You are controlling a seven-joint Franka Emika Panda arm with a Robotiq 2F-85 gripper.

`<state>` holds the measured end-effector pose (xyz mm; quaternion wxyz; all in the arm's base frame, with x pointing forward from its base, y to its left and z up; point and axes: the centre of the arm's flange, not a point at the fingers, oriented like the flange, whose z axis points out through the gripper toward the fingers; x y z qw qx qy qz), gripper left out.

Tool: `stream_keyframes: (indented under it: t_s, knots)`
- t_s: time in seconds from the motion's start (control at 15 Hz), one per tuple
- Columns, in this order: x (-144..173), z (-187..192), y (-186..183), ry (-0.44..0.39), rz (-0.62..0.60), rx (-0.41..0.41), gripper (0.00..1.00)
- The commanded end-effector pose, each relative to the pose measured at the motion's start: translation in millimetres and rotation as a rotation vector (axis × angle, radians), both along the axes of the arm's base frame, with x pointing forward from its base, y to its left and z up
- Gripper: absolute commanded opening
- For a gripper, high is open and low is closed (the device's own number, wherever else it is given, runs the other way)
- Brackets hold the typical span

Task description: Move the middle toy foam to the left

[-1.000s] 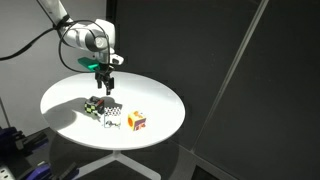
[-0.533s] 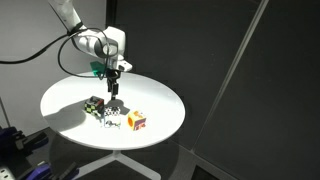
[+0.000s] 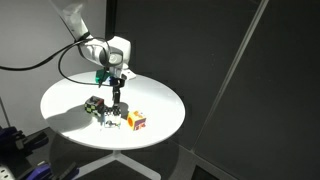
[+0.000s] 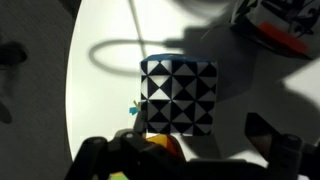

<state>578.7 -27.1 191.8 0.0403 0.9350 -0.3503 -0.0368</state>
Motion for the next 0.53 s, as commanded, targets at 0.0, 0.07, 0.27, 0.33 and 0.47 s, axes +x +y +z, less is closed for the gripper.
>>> stream_keyframes:
  t_s: [0.0,0.07,0.27,0.33,0.47]
  knots:
    - [-1.4,-12.5,-13.7,0.007,-0.030,-0.012,1.00]
    - [-3.1,-16.1,-15.7,0.011,-0.029,-0.014,1.00]
    - [-5.7,-26.5,-15.4,-0.008,-0.014,-0.017,1.00]
    - [-4.6,-28.8,-13.9,-0.015,-0.010,-0.016,1.00]
    - [-2.2,-31.5,-11.8,-0.035,-0.005,-0.016,1.00]
